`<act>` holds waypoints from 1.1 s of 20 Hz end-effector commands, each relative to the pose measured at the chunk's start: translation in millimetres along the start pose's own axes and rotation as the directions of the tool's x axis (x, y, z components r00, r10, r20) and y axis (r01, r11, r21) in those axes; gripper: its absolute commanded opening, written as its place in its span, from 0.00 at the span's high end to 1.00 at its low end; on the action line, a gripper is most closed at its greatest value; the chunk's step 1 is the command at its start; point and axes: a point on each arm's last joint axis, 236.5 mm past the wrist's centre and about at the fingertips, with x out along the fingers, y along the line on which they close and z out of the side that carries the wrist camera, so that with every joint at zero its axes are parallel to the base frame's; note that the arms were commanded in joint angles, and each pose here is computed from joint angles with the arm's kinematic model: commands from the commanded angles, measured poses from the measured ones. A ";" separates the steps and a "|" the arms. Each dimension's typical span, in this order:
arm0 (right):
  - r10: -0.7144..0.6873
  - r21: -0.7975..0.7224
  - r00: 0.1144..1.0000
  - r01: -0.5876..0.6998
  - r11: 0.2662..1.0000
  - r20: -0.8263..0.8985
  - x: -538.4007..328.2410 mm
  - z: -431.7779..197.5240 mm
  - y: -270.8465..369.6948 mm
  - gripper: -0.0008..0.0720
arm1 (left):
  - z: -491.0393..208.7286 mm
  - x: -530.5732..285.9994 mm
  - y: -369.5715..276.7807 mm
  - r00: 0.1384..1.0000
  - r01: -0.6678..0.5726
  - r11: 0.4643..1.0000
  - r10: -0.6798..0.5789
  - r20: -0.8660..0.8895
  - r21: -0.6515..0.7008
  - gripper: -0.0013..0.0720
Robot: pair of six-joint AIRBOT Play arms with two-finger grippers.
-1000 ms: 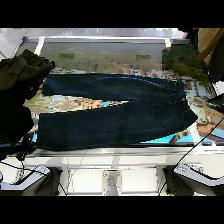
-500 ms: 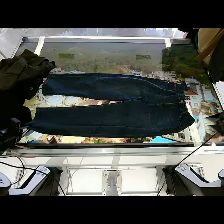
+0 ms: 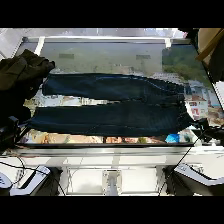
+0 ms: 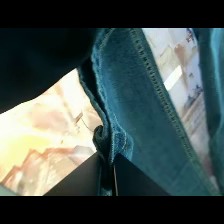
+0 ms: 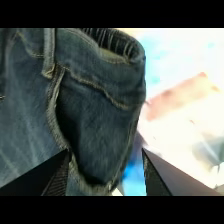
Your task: Fold the clothes and pants, and hang the long-sleeved shirts on hangers.
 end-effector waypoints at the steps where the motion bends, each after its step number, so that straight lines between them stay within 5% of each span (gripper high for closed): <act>1: -0.031 -0.020 0.999 0.031 0.999 -0.015 28.0 1.0 -1.8 0.31 | -3.6 -0.7 12.7 0.998 -0.055 0.998 0.055 -0.015 0.020 0.96; 5: -0.027 0.031 0.999 0.027 0.999 0.016 33.6 9.6 -1.4 0.38 | -3.4 -0.8 12.9 0.998 -0.055 0.998 0.056 -0.015 0.018 0.96; 6: -0.026 0.030 1.000 0.025 0.999 0.015 33.4 9.2 -1.0 0.51 | -3.4 -0.8 12.8 0.998 -0.055 0.998 0.055 -0.015 0.018 0.96; 8: -0.018 0.019 1.000 0.018 1.000 0.015 29.9 10.2 3.4 0.94 | -0.8 -1.9 12.8 0.998 -0.059 0.998 0.059 -0.007 0.022 0.96; 12: -0.012 -0.126 1.000 0.011 0.992 -0.012 -16.4 14.7 29.9 0.93 | 6.0 -27.6 12.0 0.989 -0.129 0.982 0.136 -0.048 0.135 0.96; 15: -0.127 -0.226 0.992 0.124 0.966 0.001 -85.4 0.6 22.6 0.93 | 11.8 -58.0 0.1 0.981 -0.167 0.960 0.184 -0.054 0.223 0.96; 19: -0.160 -0.216 0.966 0.203 0.955 0.202 -158.2 -2.7 39.0 0.94 | 31.2 -88.2 -34.3 0.984 -0.179 0.935 0.164 0.075 0.305 0.97; 22: -0.061 -0.261 0.964 0.130 0.957 0.257 -156.1 7.2 76.9 0.94 | 73.9 -85.5 -84.2 0.966 -0.187 0.916 0.105 0.238 0.356 0.97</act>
